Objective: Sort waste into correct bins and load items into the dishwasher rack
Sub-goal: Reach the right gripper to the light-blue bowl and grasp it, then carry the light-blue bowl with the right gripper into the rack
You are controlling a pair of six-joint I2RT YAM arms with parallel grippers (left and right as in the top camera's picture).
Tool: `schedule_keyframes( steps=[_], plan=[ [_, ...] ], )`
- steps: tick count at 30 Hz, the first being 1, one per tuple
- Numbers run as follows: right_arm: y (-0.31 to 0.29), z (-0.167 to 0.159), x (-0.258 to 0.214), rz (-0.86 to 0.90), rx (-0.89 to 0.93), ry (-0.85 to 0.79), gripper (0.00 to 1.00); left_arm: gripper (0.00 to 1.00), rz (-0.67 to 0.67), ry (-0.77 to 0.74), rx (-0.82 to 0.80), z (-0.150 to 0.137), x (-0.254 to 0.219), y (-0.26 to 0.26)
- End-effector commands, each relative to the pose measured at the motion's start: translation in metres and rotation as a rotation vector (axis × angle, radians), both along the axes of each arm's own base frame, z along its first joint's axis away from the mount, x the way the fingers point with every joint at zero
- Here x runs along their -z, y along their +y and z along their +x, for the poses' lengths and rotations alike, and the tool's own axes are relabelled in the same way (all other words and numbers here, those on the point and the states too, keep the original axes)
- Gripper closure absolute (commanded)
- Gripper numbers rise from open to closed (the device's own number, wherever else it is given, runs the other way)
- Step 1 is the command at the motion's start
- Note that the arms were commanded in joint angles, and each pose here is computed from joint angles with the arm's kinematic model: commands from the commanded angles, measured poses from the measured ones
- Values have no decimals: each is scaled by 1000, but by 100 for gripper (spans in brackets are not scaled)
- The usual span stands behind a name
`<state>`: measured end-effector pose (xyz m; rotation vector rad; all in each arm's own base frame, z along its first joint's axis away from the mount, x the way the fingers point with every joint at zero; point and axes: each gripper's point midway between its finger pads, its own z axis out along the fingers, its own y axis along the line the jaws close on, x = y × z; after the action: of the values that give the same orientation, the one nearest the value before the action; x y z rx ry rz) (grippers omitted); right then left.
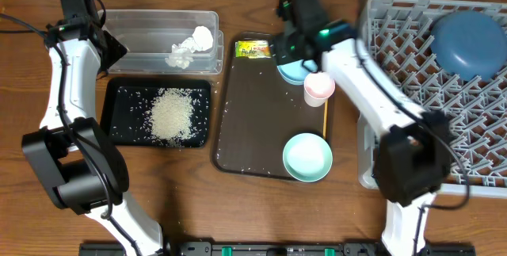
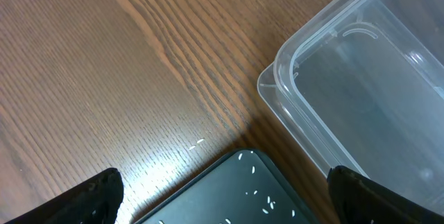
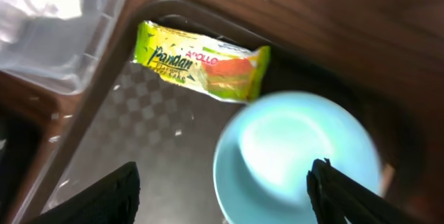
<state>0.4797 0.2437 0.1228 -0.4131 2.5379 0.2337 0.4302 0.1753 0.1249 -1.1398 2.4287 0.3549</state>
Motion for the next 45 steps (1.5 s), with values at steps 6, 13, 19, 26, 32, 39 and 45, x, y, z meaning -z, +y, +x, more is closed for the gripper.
schedule_keyframes(
  steps=[6,13,19,26,32,39,45],
  plan=[
    [18,-4,74,-167,-103,37,33,4,0,8,-12,-1,4,1],
    [9,-5,95,-226,-45,60,54,4,0,8,-12,-1,4,1],
    [12,-4,93,-201,-21,64,85,4,0,8,-12,-1,4,1],
    [16,1,44,-162,2,20,99,4,-1,9,-12,-1,4,1],
    [5,17,-62,-57,48,-152,99,4,0,8,-12,-1,4,1],
    [-83,11,-172,29,227,-291,99,4,0,8,-12,-1,4,1],
    [-190,-11,-211,119,433,-272,99,4,0,8,-12,-1,4,1]
  ],
)
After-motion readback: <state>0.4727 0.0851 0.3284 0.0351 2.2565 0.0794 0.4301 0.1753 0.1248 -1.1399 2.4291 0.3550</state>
